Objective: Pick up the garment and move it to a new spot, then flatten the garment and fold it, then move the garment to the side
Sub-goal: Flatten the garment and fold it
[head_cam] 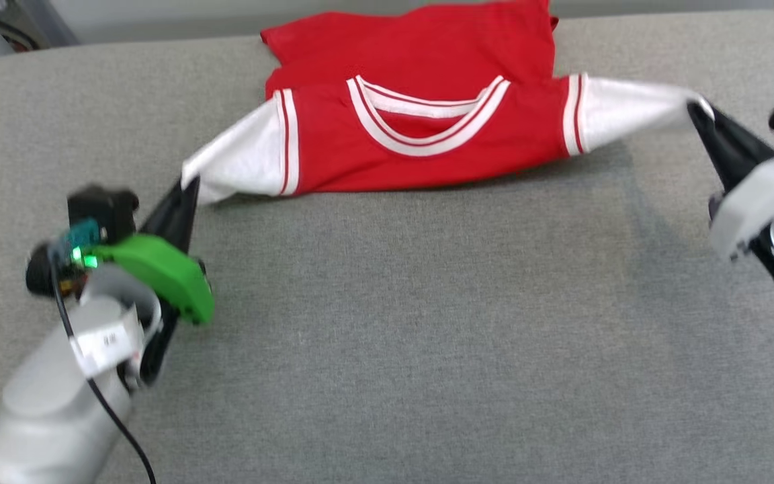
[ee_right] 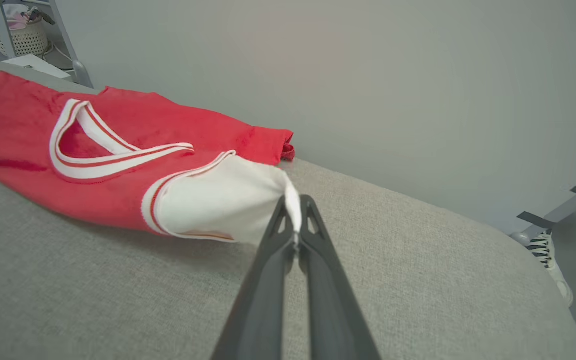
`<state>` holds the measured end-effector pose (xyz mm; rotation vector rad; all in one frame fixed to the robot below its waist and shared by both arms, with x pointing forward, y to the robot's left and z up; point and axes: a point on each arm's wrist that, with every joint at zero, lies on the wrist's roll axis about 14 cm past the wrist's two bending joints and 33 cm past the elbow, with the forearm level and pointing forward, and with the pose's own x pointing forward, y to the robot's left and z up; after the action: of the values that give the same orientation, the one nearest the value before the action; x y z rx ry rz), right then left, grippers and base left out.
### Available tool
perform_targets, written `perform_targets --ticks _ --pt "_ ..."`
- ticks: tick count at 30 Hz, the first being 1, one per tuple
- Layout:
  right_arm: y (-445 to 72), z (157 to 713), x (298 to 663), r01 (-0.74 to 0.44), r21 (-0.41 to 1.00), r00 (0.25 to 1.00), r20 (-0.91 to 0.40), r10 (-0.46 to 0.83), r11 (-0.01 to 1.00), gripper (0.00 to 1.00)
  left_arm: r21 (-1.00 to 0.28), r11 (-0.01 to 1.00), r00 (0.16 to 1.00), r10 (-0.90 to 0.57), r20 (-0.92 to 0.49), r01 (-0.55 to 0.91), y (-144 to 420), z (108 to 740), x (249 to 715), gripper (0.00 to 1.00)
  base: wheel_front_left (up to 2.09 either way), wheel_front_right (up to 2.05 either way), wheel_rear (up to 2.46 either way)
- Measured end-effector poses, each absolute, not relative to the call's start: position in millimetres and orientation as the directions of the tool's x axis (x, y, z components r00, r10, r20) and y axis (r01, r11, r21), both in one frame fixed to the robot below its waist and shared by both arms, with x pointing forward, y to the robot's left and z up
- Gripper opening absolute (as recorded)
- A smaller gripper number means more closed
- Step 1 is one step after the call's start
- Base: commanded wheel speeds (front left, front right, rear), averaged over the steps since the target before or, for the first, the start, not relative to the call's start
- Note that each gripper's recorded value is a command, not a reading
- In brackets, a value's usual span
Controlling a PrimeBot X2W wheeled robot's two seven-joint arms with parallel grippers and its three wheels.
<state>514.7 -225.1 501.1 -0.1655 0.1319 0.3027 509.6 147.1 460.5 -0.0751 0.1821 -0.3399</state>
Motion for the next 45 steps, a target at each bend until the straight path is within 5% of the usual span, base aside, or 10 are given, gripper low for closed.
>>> perform_targets --ticks 9,17,29,36,38,39,40,45 --pt "-254 453 413 -0.248 -0.052 0.935 -0.275 0.225 0.967 0.0 -0.133 0.966 0.918 -0.254 -0.304 0.223 169 420 404 0.0 0.0 0.0 0.0" --pt "-274 420 349 -0.146 0.015 0.926 -0.35 0.142 0.989 0.0 -0.157 0.977 0.916 -0.193 -0.352 0.145 179 406 358 0.0 0.0 0.0 0.0" --pt "-288 387 272 -0.028 0.073 0.89 -0.452 0.058 0.997 0.0 -0.188 0.981 0.906 -0.117 -0.407 0.042 191 387 305 0.0 0.0 0.0 0.0" --pt "-279 391 270 -0.023 0.091 0.878 -0.474 0.063 0.996 0.0 -0.185 0.982 0.916 -0.109 -0.386 0.038 191 391 304 0.0 0.0 0.0 0.0" --pt "-278 395 274 -0.028 0.084 0.879 -0.472 0.064 0.996 0.49 -0.191 0.981 0.916 -0.114 -0.384 0.042 190 391 304 0.0 0.0 0.0 0.0" --pt "-278 396 276 -0.029 0.082 0.879 -0.472 0.064 0.996 0.83 -0.193 0.98 0.917 -0.115 -0.381 0.042 189 391 304 0.0 0.0 0.0 0.0" --pt "-278 398 278 -0.03 0.082 0.879 -0.472 0.065 0.996 1.0 -0.19 0.981 0.919 -0.116 -0.378 0.045 188 392 305 0.0 0.0 0.0 0.0" --pt "-283 422 301 -0.039 0.064 0.907 -0.416 0.062 0.997 1.0 -0.183 0.981 0.93 -0.128 -0.344 0.067 182 400 311 0.0 0.0 0.0 0.0"
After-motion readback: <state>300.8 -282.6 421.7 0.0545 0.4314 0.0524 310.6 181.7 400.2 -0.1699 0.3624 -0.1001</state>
